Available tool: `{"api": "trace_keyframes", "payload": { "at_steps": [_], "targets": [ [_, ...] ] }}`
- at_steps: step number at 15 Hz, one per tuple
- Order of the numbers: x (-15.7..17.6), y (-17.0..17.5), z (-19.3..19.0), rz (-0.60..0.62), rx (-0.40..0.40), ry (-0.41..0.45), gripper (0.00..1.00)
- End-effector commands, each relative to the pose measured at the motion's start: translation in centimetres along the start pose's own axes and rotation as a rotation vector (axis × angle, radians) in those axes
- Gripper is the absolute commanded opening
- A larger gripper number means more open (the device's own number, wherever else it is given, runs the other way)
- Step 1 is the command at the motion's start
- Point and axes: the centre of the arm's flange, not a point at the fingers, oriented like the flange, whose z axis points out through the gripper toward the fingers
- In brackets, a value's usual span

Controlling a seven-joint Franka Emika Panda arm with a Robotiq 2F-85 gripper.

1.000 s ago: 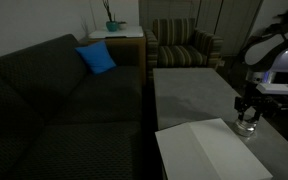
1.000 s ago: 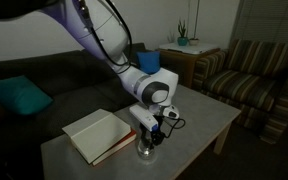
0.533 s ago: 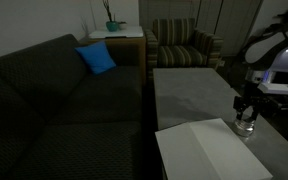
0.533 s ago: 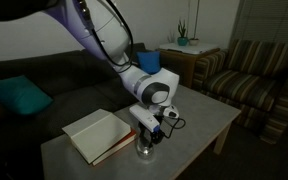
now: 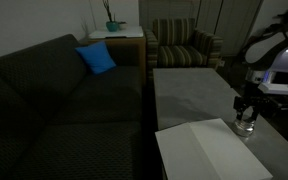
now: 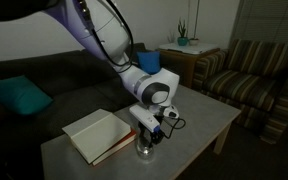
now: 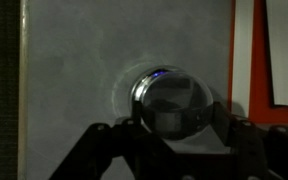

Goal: Remove the lid from the bottle, put the lid on the table, pick up the lid and put it back on the bottle

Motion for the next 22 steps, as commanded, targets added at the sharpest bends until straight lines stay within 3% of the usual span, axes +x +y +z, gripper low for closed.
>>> {"api": "trace_keyframes", "payload": {
  "at_steps": [1, 7, 22],
  "targets": [
    [3.99, 0.42, 2.15, -0.006, -0.027, -0.022, 0.44],
    [4.42, 0.44, 2.01, -0.005, -0.071, -0.025, 0.44],
    [4.76, -0.38, 2.07, -0.036, -0.044, -0.053, 0.44]
  ]
}}
